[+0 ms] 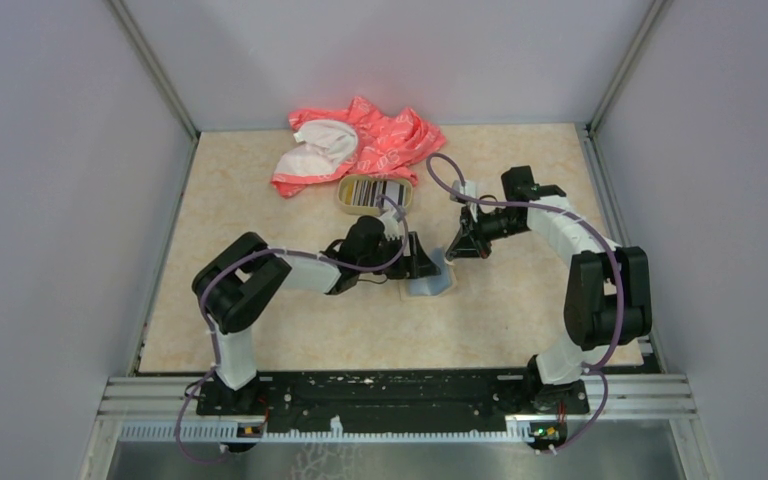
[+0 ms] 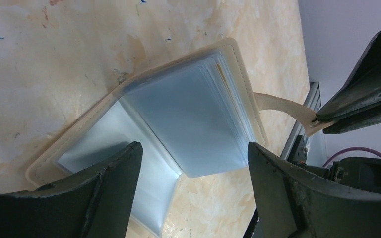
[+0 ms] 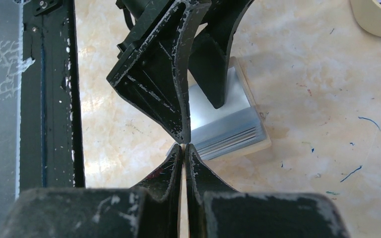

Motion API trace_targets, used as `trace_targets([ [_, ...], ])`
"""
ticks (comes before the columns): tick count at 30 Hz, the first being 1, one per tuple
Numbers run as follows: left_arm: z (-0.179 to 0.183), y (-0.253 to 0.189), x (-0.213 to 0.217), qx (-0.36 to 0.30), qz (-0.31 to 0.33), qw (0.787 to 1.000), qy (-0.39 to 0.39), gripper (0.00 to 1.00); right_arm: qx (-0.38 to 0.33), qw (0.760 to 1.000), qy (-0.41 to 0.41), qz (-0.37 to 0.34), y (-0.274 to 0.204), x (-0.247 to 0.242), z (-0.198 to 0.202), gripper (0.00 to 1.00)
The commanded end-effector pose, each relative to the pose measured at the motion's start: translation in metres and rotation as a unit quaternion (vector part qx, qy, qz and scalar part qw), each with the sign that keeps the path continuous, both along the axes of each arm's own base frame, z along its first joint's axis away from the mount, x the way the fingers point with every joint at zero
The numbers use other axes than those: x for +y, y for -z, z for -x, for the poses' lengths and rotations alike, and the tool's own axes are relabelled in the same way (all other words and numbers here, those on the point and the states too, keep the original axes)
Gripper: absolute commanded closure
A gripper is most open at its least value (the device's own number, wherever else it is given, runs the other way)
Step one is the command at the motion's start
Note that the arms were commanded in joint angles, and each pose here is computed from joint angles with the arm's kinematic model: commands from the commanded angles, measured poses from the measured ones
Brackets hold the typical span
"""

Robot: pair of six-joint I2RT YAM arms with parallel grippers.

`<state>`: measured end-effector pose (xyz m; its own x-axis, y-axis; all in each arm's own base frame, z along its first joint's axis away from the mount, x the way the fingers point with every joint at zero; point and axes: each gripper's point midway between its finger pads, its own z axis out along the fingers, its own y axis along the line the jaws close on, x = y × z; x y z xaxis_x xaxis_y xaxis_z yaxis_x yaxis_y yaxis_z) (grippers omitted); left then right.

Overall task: Put the credit cards into the card holder
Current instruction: Open the card holder at the center of the board.

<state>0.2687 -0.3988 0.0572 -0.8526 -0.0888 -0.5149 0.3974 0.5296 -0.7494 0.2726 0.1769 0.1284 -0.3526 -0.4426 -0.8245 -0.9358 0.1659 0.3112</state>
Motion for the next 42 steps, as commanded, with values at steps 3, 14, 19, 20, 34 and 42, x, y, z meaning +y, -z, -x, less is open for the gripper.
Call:
trace_targets([
  [3, -0.009, -0.01, -0.011, -0.008, 0.016, 1.0, 0.0, 0.16, -0.04, 0.999, -0.01, -0.028, -0.025, 0.004, -0.008, 1.0],
  [14, -0.011, 0.002, -0.015, 0.006, -0.005, 1.0, -0.006, 0.22, -0.04, 0.999, -0.011, -0.028, -0.025, 0.004, -0.007, 1.0],
  [19, -0.012, 0.005, -0.014, 0.006, -0.009, 1.0, -0.007, 0.29, -0.04, 0.999, -0.011, -0.028, -0.025, 0.004, -0.007, 1.0],
  [20, -0.012, 0.006, -0.014, 0.007, -0.01, 1.0, -0.007, 0.31, -0.04, 0.999, -0.011, -0.028, -0.025, 0.004, -0.008, 1.0],
  [34, -0.01, 0.014, -0.003, 0.004, -0.024, 1.0, -0.015, 0.43, -0.041, 0.999, -0.007, -0.015, -0.021, 0.002, -0.01, 1.0],
  [42, -0.014, 0.017, 0.015, -0.001, -0.039, 0.999, -0.032, 0.43, -0.051, 0.997, 0.043, 0.041, -0.004, -0.012, -0.03, 1.0],
])
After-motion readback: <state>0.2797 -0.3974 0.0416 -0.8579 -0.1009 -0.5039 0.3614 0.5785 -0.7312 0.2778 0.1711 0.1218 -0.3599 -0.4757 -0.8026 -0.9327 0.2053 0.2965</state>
